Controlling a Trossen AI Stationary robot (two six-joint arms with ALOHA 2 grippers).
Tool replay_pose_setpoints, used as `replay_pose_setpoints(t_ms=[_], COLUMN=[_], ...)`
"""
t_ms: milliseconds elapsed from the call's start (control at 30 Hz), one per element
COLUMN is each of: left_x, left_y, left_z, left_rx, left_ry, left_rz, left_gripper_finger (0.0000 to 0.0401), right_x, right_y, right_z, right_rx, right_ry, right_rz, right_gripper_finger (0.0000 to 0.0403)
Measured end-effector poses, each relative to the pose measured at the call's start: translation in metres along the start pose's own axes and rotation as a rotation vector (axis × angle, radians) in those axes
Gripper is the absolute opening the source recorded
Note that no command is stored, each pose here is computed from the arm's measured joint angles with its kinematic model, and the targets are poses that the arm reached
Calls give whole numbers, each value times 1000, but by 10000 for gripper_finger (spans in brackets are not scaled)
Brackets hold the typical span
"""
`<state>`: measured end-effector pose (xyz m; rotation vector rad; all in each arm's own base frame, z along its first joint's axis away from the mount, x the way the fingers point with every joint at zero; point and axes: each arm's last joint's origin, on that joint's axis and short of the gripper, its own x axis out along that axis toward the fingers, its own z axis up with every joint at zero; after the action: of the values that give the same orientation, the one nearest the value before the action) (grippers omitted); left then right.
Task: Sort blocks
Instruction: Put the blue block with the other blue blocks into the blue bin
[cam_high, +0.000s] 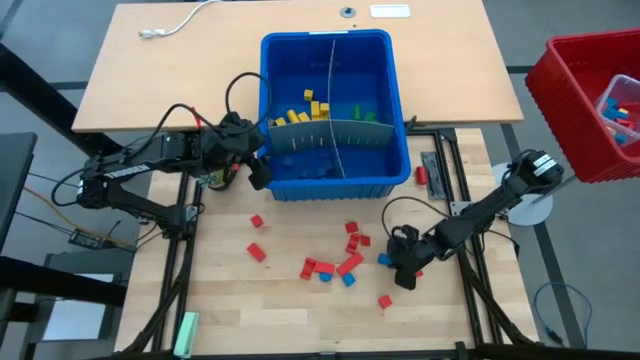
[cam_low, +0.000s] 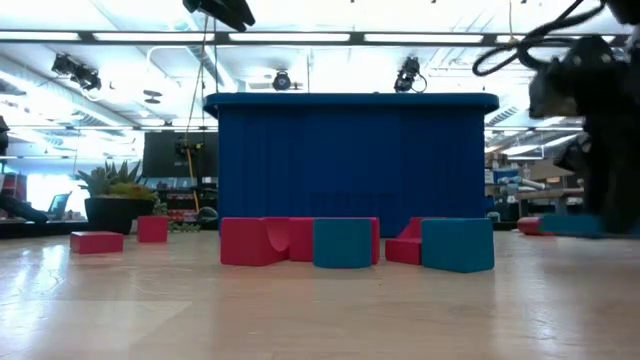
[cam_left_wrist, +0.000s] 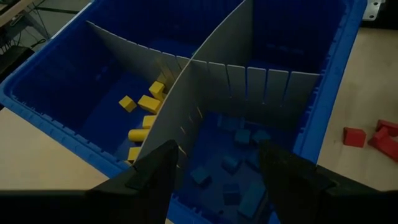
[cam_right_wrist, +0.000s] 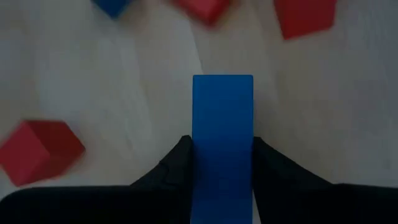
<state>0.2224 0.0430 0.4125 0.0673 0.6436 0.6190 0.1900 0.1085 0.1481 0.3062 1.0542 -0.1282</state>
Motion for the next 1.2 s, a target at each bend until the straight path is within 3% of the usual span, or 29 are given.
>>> replay_pose_setpoints(t_ms=[233,467,667,867,1000,1200], left_x=[0,1,0,-1,-2,-5], left_y=[0,0,-1,-1,0,1], left_z=[0,2,9,19,26,35], left_rx=[1,-10,-47,-96,-132,-182], left_ry=[1,-19,-87,-181,-247,-338], left_rz=[0,-1,-5,-10,-14,-19], left_gripper_finger=[232,232,232,232,232,232], right_x=[-29,-64,-94,-106,-102,-83], right_y=[-4,-4,-20,-51,-77,-116], right_z=[25,84,150,208,242,275], right_rx=[30,-48,-82,-128,-150,-105], right_ry=[-141,-391,-627,-760,-841,-860], right_rz=[65,47,-53,-210,-323,-378], right_gripper_finger=[110,110,110,109,116,125])
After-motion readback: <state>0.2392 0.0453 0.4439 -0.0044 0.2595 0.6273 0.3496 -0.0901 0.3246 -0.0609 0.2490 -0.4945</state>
